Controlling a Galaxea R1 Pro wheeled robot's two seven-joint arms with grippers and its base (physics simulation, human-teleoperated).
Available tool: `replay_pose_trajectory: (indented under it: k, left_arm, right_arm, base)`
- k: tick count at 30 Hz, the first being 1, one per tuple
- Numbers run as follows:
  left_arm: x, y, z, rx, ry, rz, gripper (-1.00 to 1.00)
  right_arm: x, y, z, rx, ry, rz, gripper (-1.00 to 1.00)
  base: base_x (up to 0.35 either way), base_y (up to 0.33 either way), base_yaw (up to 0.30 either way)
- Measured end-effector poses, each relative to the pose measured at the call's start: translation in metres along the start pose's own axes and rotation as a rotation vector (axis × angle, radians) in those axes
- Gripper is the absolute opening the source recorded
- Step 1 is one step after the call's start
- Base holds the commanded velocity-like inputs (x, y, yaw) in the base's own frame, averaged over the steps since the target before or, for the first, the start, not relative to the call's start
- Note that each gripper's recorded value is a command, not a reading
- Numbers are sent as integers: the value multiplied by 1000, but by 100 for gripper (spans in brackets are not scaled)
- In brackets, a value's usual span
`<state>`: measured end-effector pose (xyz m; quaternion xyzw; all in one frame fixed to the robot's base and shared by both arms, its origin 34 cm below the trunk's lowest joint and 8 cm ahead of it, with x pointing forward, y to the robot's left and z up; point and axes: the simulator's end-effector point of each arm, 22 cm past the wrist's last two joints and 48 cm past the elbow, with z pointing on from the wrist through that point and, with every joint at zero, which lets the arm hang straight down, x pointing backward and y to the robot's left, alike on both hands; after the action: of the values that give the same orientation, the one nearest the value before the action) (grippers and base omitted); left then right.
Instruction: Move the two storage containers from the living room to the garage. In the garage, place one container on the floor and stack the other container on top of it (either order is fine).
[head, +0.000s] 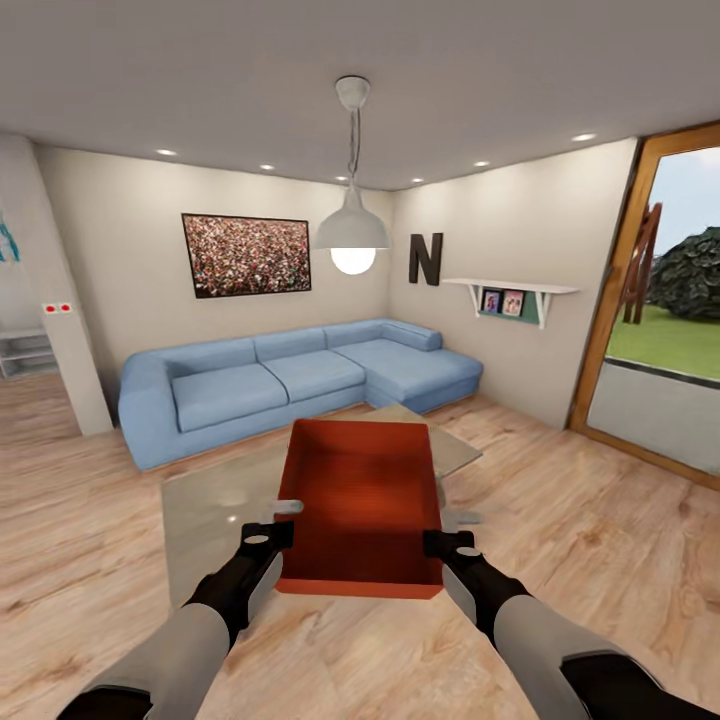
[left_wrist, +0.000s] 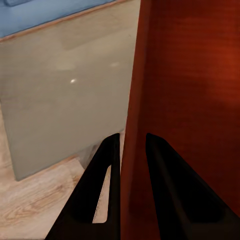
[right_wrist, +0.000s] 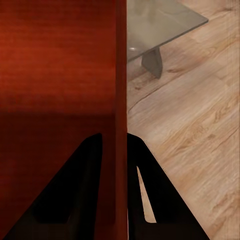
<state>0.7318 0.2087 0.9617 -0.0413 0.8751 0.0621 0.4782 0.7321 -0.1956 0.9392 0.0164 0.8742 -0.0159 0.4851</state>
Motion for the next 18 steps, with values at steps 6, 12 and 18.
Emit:
replay_pose_trajectory:
  k: [6, 12, 18]
  left_arm:
    - [0, 0, 0, 0, 0, 0, -100]
    - [0, 0, 0, 0, 0, 0, -100]
    - [0, 0, 0, 0, 0, 0, -100]
  right_arm:
    - [0, 0, 0, 0, 0, 0, -100]
    - [0, 0, 0, 0, 0, 0, -100]
    - [0, 0, 0, 0, 0, 0, -100]
  base:
    - [0, 0, 300]
    - [0, 0, 300]
    - [0, 0, 300]
